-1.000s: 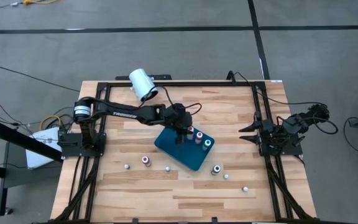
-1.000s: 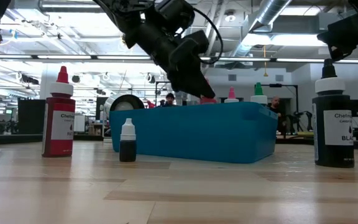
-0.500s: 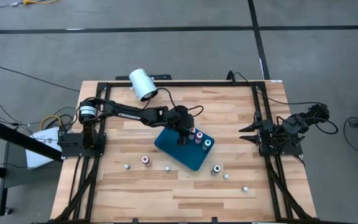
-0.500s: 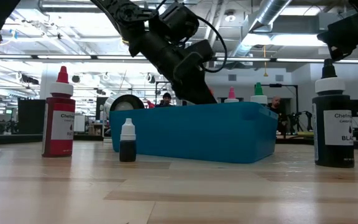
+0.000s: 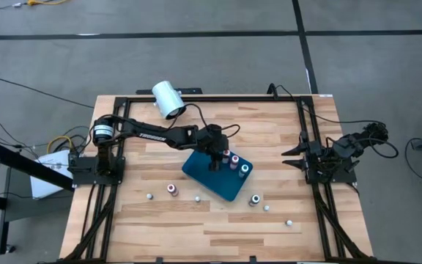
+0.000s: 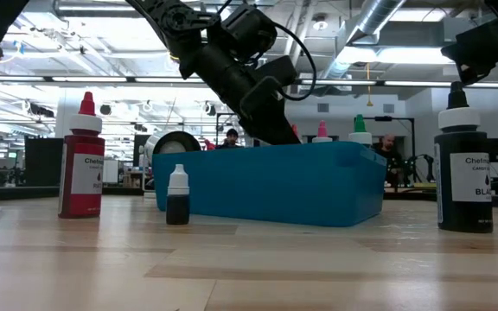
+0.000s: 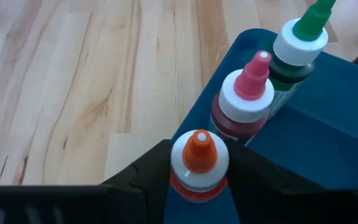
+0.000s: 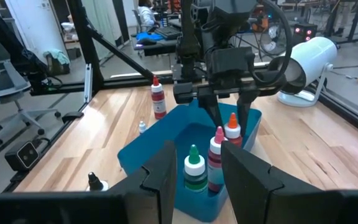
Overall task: Pick & Place food coloring
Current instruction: Put the big orange food coloring bottle into the blue bin
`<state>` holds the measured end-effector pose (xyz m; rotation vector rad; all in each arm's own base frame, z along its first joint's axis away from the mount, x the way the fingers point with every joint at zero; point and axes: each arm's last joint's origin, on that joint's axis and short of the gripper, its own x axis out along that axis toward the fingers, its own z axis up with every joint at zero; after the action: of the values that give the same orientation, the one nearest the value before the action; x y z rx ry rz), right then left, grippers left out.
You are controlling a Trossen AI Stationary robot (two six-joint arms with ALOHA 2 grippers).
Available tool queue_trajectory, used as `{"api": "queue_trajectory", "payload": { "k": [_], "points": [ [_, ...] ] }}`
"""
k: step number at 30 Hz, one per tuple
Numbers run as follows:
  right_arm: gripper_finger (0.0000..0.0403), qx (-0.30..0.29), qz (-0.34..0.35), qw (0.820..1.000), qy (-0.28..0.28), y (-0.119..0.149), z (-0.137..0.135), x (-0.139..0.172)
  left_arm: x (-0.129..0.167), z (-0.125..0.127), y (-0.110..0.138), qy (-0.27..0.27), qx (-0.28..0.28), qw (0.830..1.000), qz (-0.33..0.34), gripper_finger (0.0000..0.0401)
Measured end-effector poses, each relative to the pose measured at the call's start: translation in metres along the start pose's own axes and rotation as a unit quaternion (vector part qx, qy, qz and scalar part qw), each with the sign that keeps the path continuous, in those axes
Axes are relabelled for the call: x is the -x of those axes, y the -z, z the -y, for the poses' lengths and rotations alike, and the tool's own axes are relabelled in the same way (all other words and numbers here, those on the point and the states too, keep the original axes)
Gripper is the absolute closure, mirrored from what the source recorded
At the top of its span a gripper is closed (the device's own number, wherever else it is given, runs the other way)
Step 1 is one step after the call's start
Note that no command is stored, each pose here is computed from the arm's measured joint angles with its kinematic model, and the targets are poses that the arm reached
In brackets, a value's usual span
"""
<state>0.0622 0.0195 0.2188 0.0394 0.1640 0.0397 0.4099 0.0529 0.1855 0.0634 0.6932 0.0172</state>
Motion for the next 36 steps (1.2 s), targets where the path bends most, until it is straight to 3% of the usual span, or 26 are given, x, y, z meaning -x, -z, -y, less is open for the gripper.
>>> {"api": "queue_trajectory", "payload": {
  "k": [36],
  "points": [
    [0.0289,0.0,0.0,1.0,0.0,0.0,0.0,0.0,0.0001,-0.0023,0.0,-0.027,0.006,1.0,-0.002,0.0258]
  ]
}}
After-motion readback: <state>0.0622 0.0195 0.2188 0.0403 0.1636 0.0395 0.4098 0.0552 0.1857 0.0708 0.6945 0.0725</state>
